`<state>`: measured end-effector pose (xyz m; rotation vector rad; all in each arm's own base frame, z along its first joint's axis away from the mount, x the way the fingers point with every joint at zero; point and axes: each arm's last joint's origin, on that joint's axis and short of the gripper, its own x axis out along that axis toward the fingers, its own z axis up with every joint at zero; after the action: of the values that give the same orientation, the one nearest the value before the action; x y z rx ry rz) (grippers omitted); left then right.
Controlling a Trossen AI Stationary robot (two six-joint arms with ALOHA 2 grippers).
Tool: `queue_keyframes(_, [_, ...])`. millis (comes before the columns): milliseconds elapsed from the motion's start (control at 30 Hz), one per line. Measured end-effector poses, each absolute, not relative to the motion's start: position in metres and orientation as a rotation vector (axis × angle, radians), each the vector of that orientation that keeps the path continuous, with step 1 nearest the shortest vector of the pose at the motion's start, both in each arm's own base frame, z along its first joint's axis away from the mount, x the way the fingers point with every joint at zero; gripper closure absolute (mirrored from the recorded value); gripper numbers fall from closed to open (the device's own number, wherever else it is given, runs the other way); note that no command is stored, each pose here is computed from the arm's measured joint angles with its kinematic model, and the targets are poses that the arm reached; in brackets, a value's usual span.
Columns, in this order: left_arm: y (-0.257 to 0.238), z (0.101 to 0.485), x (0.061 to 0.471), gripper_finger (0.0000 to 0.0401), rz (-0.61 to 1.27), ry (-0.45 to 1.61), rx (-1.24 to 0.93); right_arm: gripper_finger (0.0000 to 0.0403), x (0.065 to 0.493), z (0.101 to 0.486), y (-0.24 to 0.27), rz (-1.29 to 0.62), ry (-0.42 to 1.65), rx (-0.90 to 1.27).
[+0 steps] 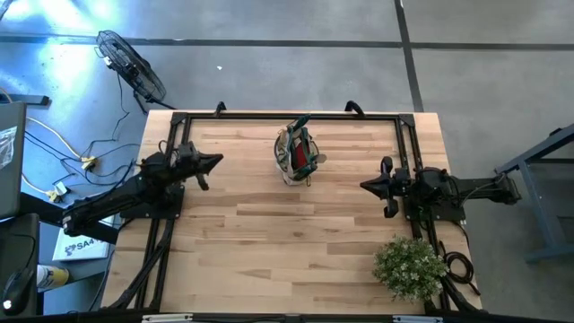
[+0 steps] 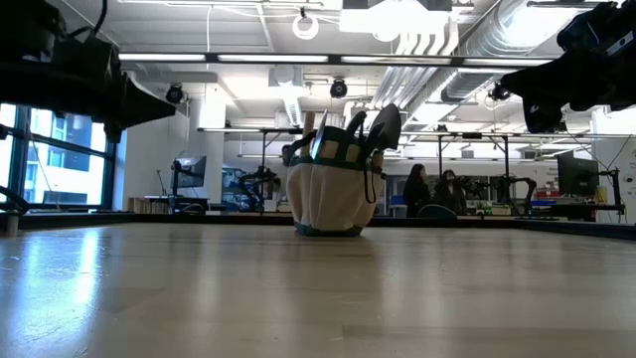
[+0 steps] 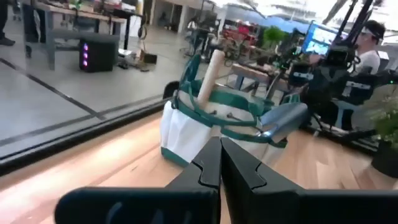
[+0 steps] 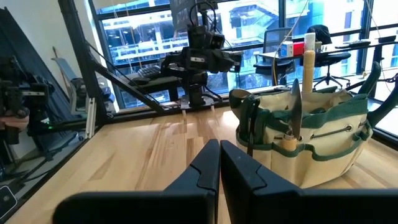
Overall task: Pick & Place Garden tools in Gardening bag
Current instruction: Return to Home Position
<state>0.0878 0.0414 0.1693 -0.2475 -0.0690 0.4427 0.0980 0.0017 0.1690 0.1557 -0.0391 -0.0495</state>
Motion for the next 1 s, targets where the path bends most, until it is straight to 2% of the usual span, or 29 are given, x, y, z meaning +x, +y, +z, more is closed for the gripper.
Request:
queue_keyframes(700, [0.042, 0.167, 0.089, 0.0401, 0.441, -0.049, -0.261, 0.0399, 0.098, 0.169, 0.002, -0.049, -0.038, 0.156])
queue_keyframes(900, [0.031, 0.171, 0.092, 0.0401, 0.357, -0.069, -0.258, 0.0399, 0.098, 0.168, 0.002, -0.049, -0.037, 0.155])
queue_keyframes(1000, [0.021, 0.17, 0.095, 0.0401, 0.254, -0.052, -0.261, 0.0399, 0.098, 0.168, 0.002, -0.049, -0.037, 0.155])
